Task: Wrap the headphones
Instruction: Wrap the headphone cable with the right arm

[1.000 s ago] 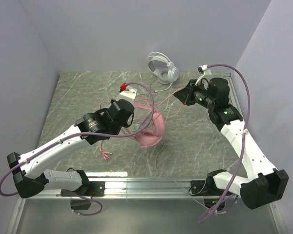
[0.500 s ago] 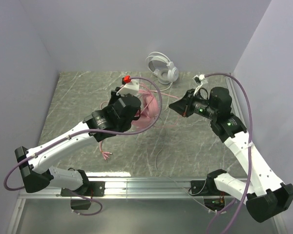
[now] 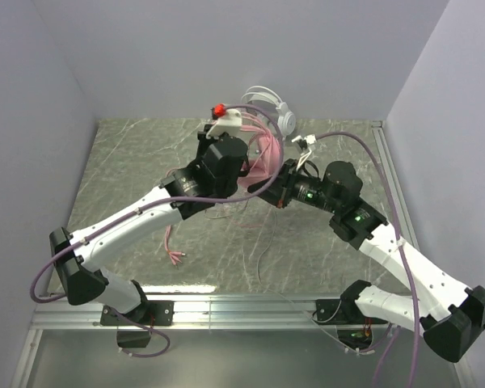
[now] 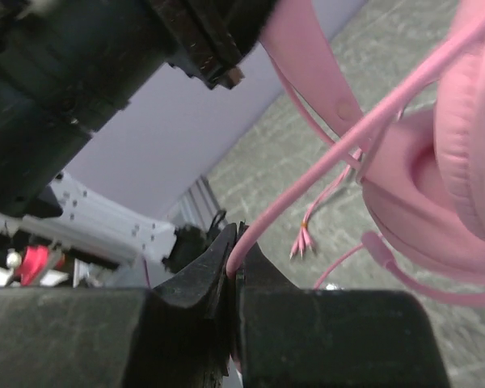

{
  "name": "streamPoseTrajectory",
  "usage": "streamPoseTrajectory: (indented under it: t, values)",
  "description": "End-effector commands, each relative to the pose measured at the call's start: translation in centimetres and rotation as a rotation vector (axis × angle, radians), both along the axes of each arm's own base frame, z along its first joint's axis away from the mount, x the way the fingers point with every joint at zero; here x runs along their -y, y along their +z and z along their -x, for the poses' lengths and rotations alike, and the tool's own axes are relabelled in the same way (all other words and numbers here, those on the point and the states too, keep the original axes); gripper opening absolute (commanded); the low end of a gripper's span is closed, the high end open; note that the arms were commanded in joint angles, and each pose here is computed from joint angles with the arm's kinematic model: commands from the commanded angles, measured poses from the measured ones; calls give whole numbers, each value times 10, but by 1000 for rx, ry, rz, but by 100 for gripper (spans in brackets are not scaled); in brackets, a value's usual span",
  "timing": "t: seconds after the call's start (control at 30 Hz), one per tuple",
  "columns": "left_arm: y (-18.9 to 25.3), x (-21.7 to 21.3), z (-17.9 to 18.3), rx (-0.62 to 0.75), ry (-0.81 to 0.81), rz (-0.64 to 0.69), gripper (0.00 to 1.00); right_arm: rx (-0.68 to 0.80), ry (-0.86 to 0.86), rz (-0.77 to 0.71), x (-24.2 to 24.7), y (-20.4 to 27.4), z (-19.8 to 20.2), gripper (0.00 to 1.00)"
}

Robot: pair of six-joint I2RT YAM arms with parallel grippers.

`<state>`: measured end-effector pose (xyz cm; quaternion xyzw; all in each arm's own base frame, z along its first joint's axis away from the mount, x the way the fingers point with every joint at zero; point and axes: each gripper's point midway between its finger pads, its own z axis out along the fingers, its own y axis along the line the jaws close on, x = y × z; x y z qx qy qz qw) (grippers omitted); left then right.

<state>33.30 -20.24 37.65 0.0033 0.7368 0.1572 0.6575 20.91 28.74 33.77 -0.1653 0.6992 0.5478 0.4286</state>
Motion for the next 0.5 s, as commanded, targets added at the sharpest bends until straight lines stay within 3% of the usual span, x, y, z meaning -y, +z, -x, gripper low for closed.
streamPoseTrajectory:
  t: [0.0,0.1,0.23,0.47]
  values:
    - [23,-22,-23,74,75,438,0,36,-53,-99,-10,22,-2,0]
    - [-4,-32,-37,3,32,591,0,14,-82,-115,-20,11,-4,0]
    - [-5,-50,-35,54,33,721,0,-6,-112,-99,-35,-6,-7,0]
    - [-25,-56,-39,7,63,808,0,29,-85,-116,-65,-19,-5,3]
